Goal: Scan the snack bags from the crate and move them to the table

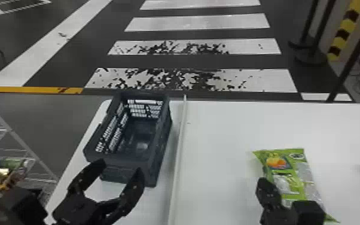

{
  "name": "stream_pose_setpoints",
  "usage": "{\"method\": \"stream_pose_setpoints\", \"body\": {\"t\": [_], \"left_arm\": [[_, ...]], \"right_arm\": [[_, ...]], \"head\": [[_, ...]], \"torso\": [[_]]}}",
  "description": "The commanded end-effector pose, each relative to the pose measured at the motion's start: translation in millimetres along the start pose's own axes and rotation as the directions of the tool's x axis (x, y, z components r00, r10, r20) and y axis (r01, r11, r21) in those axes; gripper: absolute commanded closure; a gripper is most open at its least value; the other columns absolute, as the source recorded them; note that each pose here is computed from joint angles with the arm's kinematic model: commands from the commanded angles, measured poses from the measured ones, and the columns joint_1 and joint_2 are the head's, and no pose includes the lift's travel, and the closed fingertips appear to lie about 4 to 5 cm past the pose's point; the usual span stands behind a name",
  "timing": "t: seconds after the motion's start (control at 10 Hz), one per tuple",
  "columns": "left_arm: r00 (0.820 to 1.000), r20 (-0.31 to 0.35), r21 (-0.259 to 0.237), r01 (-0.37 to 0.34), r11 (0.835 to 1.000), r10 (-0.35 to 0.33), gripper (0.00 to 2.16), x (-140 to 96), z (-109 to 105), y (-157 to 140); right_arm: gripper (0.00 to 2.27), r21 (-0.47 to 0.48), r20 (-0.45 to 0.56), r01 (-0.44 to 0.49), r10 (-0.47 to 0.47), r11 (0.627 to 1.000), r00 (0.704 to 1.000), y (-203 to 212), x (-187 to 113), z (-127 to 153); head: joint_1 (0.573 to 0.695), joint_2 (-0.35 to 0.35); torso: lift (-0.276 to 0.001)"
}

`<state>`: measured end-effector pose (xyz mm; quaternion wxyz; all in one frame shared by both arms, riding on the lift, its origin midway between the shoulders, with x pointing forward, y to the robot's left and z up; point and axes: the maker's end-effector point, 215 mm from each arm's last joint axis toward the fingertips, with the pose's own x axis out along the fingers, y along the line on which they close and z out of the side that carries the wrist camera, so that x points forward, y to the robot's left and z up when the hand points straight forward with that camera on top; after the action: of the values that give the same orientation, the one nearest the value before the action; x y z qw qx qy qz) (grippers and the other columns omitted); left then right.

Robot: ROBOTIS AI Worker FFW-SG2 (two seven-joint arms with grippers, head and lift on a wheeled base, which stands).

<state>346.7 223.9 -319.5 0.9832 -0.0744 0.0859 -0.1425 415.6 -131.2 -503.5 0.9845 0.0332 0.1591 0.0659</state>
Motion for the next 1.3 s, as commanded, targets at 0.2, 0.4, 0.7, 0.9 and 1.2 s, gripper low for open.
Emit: {"method": "stream_pose_setpoints", "body": {"t": [0.2, 0.4, 0.7, 0.9, 1.2], "left_arm": [[1.0, 0.009, -0.001, 0.008, 1.0, -0.008, 0.07, 0, 4, -3], [1.0, 0.019, 0.001, 0.016, 1.0, -0.016, 0.07, 0, 9, -7], [0.999, 0.021, 0.003, 0.028, 1.0, -0.028, 0.07, -1, 12, -13], [0.999, 0.018, 0.009, 0.033, 0.999, -0.033, 0.07, -4, 13, -17], [0.999, 0.011, 0.012, 0.029, 0.999, -0.029, 0.07, -6, 11, -17]], "right_arm": [[2.24, 0.062, 0.114, 0.006, -0.013, 0.998, 0.993, -11, -31, 67], [2.24, 0.031, 0.136, 0.05, -0.054, 0.998, 0.989, -47, -29, 84], [2.24, -0.007, 0.096, 0.093, -0.091, 0.996, 0.991, -91, -6, 56], [2.24, -0.017, 0.088, 0.11, -0.108, 0.994, 0.99, -105, 8, 38], [2.24, 0.001, 0.103, 0.111, -0.11, 0.994, 0.989, -105, 14, 26]], "head": [[0.695, 0.139], [0.695, 0.105], [0.695, 0.027], [0.695, -0.017], [0.695, -0.036]], "torso": [[-0.095], [-0.095], [-0.095], [-0.095], [-0.095]]}}
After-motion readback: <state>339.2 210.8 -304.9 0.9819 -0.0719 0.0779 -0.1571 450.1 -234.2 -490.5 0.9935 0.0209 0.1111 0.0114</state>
